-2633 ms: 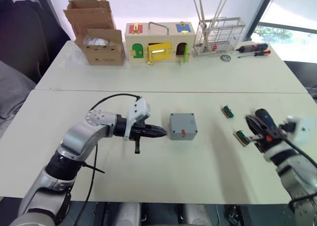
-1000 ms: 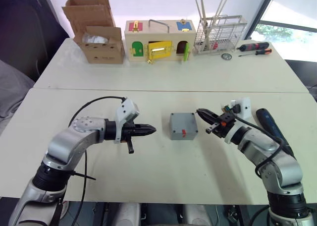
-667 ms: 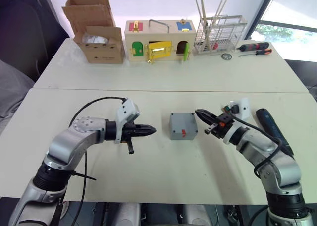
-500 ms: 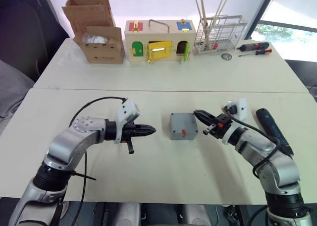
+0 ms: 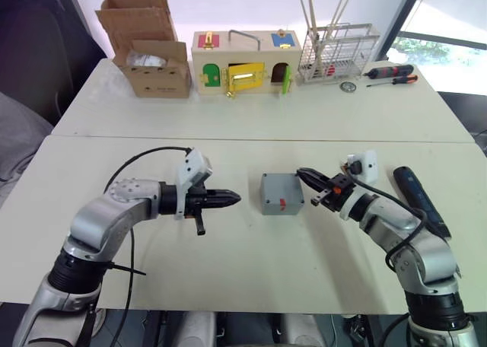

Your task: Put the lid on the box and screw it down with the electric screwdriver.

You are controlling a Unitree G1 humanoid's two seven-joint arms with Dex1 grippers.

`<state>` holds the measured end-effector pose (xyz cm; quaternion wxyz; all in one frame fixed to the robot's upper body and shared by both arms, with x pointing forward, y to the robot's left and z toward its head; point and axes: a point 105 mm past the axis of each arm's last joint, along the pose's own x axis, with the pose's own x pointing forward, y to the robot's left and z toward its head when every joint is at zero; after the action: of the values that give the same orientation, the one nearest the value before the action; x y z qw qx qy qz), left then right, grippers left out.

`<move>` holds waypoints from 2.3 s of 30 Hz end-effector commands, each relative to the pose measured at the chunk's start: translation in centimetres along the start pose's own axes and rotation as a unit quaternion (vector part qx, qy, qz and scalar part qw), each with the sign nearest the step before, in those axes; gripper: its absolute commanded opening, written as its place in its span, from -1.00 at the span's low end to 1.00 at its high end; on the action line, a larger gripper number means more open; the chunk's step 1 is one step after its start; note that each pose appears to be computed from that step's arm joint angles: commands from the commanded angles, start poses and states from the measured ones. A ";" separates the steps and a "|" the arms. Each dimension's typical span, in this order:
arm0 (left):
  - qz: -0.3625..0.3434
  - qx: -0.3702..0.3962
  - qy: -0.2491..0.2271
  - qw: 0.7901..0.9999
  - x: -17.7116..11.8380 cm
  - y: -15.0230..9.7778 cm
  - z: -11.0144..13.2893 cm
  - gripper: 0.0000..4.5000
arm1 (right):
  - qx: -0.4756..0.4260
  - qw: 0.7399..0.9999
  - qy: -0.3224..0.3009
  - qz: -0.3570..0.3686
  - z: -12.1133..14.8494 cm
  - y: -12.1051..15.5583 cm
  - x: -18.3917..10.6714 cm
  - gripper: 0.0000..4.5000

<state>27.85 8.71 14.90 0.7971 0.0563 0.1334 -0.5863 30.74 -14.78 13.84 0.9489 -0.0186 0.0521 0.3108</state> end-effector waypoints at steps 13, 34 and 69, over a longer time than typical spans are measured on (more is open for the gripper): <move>-0.005 0.030 -0.036 0.999 -0.5 -0.4 2.6 -0.96 | -0.008 1.000 -0.006 -0.006 0.4 -0.4 -0.4 -0.98; -0.028 0.050 -0.049 0.997 0.2 -1.1 3.5 -0.96 | -0.027 0.999 -0.012 -0.016 3.2 -1.8 -1.8 0.84; -0.104 0.112 -0.060 0.986 4.1 -6.5 3.4 -0.96 | 0.121 0.849 0.496 -0.134 0.1 -17.3 -18.5 0.93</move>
<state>23.77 2.22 16.41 0.7292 0.0934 0.0453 -0.6764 26.25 -39.12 15.32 0.8245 -0.0580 0.5494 0.1227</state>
